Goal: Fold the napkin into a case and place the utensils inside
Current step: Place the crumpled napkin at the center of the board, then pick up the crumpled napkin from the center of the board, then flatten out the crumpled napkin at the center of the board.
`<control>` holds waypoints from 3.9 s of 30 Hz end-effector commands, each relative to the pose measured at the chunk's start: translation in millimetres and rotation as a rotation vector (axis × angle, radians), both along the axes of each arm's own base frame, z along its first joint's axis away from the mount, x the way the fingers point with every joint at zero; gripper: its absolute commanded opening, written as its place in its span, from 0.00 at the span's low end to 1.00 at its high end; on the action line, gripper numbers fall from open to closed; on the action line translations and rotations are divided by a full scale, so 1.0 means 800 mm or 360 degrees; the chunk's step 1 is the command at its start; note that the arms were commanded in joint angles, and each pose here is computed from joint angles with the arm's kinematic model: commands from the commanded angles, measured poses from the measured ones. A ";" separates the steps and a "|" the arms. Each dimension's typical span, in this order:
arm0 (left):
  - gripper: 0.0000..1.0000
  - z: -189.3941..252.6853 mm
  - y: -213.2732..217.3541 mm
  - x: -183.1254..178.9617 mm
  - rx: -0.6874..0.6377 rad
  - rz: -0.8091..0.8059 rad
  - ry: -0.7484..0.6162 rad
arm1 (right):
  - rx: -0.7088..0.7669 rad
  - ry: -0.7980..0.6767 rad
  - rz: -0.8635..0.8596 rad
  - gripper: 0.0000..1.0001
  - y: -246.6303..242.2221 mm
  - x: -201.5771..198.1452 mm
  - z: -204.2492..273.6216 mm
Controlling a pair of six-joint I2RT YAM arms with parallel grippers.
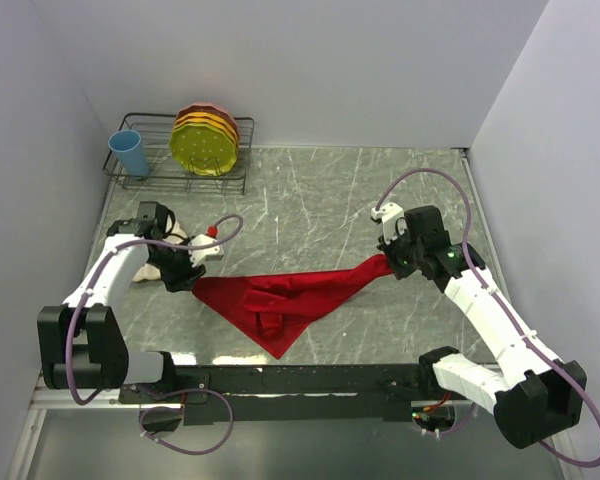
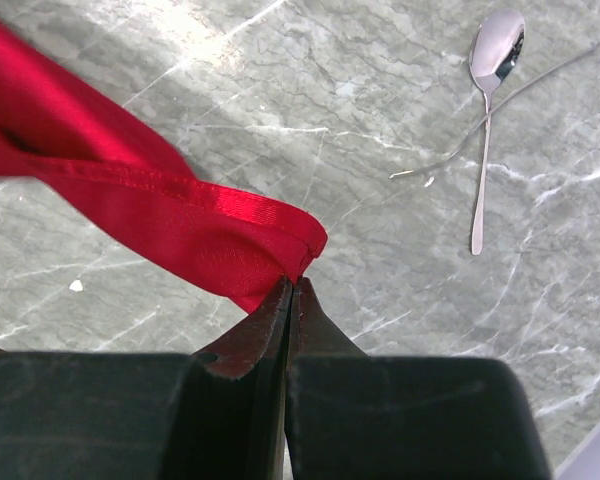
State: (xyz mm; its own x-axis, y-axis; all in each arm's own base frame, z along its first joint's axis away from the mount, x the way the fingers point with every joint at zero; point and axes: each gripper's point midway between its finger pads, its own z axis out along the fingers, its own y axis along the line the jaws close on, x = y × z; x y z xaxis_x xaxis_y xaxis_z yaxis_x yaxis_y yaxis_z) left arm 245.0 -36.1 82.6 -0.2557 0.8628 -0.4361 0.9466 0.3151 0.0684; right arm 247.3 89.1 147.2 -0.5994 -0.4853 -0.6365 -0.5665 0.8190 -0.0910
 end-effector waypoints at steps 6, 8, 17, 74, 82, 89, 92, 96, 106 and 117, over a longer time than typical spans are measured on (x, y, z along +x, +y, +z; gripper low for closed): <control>0.57 0.083 -0.107 0.004 -0.0546 -0.0086 0.0038 | -0.0001 -0.0078 0.0035 0.00 0.000 0.008 0.012; 0.58 0.087 -0.133 -0.005 -0.0580 -0.0208 -0.0007 | -0.0009 -0.0074 0.0035 0.00 -0.001 0.008 0.012; 0.63 0.053 -0.171 -0.047 -0.0457 -0.0812 -0.0610 | 0.0028 -0.0042 0.0046 0.00 0.005 0.006 0.006; 0.01 0.400 -0.097 -0.020 -0.0878 0.0390 -0.1051 | 0.0664 -0.1171 -0.0243 0.00 0.004 0.042 0.429; 0.01 0.443 -0.085 -0.126 -0.1040 0.0343 -0.1117 | 0.0848 -0.1201 -0.0014 0.00 0.013 -0.075 0.445; 0.01 0.482 -0.073 -0.098 -0.1081 0.0582 -0.1158 | 0.0992 -0.1064 -0.0011 0.00 0.031 -0.072 0.457; 0.01 0.475 -0.065 -0.055 -0.0997 0.0711 -0.1154 | 0.0976 -0.0927 -0.0120 0.00 0.038 -0.036 0.434; 0.01 0.441 -0.075 0.003 -0.0937 0.0789 -0.1045 | 0.0882 -0.0784 -0.0277 0.00 0.046 0.033 0.382; 0.01 0.240 -0.085 0.208 -0.0534 0.1076 -0.0735 | 0.0453 -0.0478 -0.0475 0.00 0.065 0.222 0.169; 0.44 0.099 -0.091 0.354 -0.0387 0.1180 -0.0458 | 0.0260 -0.0177 -0.0613 0.79 0.060 0.334 0.050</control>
